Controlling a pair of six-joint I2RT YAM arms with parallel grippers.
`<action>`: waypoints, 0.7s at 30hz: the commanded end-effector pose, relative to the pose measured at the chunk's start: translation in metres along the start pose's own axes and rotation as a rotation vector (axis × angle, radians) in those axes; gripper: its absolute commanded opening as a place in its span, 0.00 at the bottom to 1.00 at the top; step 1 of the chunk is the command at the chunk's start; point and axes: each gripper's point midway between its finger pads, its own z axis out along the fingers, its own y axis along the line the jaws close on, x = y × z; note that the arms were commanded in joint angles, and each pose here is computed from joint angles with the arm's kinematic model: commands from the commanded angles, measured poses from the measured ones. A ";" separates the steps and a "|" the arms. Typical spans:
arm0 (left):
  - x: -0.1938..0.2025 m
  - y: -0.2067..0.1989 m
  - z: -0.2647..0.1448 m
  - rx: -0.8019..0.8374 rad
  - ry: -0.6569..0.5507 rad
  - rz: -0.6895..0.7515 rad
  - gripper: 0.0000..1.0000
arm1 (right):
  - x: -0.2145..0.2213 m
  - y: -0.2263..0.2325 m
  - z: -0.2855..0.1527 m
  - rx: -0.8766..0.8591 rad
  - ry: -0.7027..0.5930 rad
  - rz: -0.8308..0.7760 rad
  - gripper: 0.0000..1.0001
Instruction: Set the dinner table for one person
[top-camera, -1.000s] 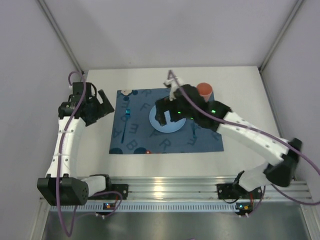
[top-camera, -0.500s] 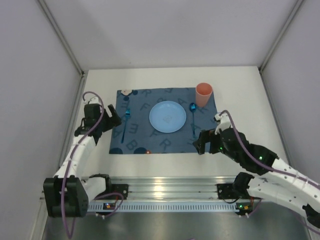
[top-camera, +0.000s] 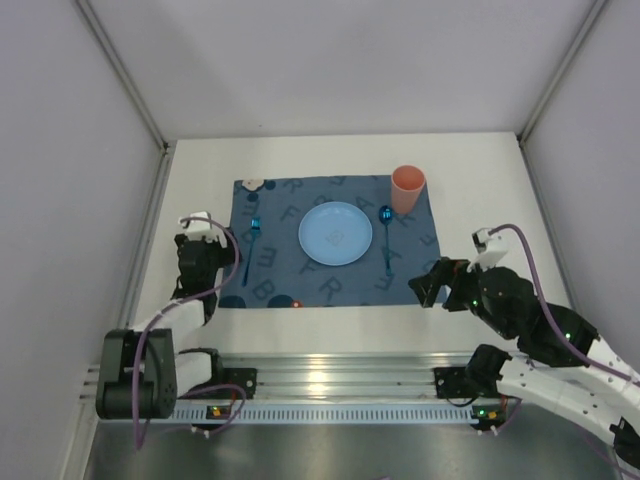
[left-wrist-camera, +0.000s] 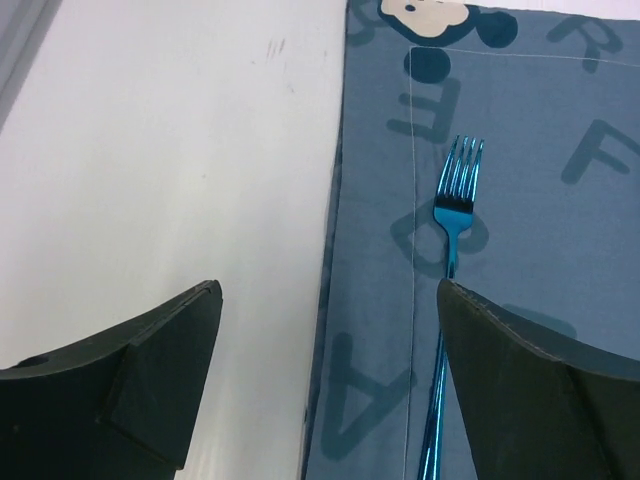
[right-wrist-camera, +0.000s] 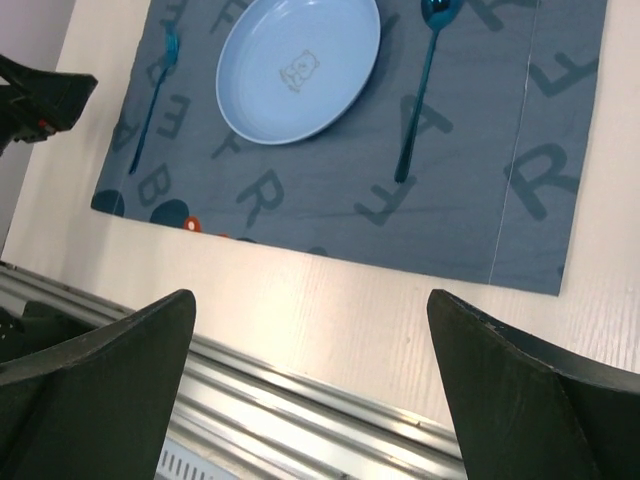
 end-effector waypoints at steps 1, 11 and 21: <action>-0.033 -0.010 0.014 0.051 -0.175 -0.018 0.94 | -0.008 0.002 -0.014 0.002 0.008 0.051 1.00; -0.011 -0.018 0.052 0.109 -0.189 0.048 0.89 | -0.017 0.012 -0.012 0.006 0.030 0.001 1.00; -0.003 -0.016 0.058 0.085 -0.131 0.044 0.99 | -0.022 0.015 0.021 0.112 0.061 -0.093 1.00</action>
